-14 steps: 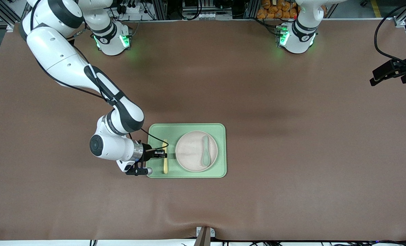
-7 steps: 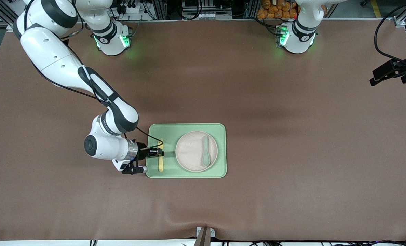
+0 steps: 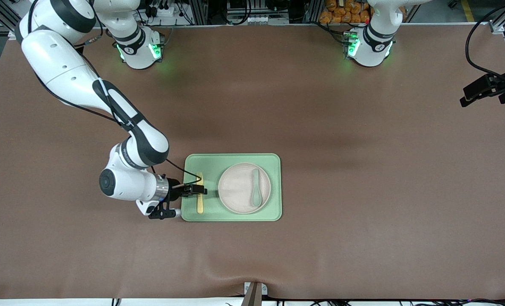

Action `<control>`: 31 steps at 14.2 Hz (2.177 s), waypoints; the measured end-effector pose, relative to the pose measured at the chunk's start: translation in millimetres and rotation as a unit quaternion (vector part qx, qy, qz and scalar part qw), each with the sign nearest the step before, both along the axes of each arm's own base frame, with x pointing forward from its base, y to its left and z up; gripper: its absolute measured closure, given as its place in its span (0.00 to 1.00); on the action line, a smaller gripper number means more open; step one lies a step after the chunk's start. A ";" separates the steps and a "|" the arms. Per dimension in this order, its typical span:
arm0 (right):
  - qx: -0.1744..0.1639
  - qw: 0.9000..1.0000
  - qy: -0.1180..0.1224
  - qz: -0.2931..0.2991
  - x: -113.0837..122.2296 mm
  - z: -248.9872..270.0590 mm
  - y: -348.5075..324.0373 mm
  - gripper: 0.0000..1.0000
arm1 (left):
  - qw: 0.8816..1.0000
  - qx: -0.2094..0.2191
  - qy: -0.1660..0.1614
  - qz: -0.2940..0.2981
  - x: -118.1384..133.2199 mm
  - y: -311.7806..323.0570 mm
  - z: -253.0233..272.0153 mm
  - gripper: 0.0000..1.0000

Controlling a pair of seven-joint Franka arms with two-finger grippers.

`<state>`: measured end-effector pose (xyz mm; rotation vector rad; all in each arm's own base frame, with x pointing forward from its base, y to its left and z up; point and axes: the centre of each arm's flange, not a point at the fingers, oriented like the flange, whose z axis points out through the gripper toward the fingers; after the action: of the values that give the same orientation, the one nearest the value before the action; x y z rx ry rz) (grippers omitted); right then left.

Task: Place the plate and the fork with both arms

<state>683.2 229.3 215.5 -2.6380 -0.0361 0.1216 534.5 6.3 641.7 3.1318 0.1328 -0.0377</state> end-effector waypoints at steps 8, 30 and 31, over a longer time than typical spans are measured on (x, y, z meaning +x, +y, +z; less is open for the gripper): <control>-0.038 0.999 0.015 0.024 20.4 61.0 -22.1 0.00 | 1.000 0.000 0.001 0.000 0.0 0.1 -0.7 0.00; -0.236 0.972 0.003 0.004 -93.8 426.3 -175.7 0.00 | 1.000 0.000 0.002 0.000 -1.2 -0.4 -2.0 0.00; -0.239 0.971 0.002 -0.007 -102.2 437.8 -186.2 0.00 | 1.000 0.000 0.002 0.000 -1.2 -0.4 -2.0 0.00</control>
<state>581.0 43.1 653.3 -3.1181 0.0150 0.1467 533.3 6.0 639.7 3.1322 0.1321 -0.0451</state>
